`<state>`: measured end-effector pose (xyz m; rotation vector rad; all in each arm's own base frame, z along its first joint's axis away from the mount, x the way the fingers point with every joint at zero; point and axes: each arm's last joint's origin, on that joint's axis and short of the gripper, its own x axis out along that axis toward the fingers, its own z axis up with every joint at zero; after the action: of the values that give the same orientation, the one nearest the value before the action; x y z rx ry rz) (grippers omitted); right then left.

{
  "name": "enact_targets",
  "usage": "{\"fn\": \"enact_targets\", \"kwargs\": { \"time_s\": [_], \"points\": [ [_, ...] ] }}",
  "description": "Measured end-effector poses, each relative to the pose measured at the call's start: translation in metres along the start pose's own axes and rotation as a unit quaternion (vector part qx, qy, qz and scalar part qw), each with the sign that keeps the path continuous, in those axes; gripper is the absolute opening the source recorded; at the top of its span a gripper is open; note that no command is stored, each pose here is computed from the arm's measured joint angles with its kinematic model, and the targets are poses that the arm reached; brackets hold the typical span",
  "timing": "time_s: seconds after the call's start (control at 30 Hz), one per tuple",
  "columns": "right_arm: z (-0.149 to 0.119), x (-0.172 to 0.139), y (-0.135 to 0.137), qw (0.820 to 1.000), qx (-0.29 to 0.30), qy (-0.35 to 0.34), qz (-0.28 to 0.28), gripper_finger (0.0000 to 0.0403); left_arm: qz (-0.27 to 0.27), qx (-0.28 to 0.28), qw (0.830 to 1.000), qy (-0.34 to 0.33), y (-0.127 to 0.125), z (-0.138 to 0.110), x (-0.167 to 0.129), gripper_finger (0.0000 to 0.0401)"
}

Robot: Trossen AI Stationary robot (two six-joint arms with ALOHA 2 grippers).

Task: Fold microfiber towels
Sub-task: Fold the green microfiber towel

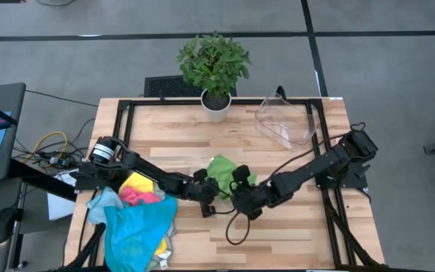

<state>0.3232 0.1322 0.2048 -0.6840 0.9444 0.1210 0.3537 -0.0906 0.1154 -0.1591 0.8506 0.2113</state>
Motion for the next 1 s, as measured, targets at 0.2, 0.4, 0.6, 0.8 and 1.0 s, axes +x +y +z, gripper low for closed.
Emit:
{"fn": "enact_targets", "kwargs": {
  "time_s": [0.2,0.4,0.6,0.8,1.0],
  "points": [
    [-0.009,-0.001,0.004,0.998,0.040,0.044,0.018,0.0025,0.003,-0.004,1.000,0.003,0.001,0.006,-0.018,0.0000],
    [-0.008,-0.009,0.021,0.998,0.028,0.049,0.030,0.0027,0.007,0.006,1.000,-0.015,0.000,0.017,-0.049,0.0000],
    [-0.007,-0.009,0.021,0.999,-0.009,0.047,0.019,0.0028,0.101,0.033,0.994,-0.005,0.014,0.002,-0.052,0.0000],
    [-0.008,-0.003,0.008,0.999,-0.034,0.041,0.011,0.0031,0.111,-0.002,0.994,-0.009,0.031,-0.029,-0.042,0.0000],
    [-0.006,0.004,-0.006,0.998,-0.063,0.014,0.024,0.0028,0.084,-0.023,0.996,-0.035,0.035,-0.036,-0.038,0.0000]
  ]
}}
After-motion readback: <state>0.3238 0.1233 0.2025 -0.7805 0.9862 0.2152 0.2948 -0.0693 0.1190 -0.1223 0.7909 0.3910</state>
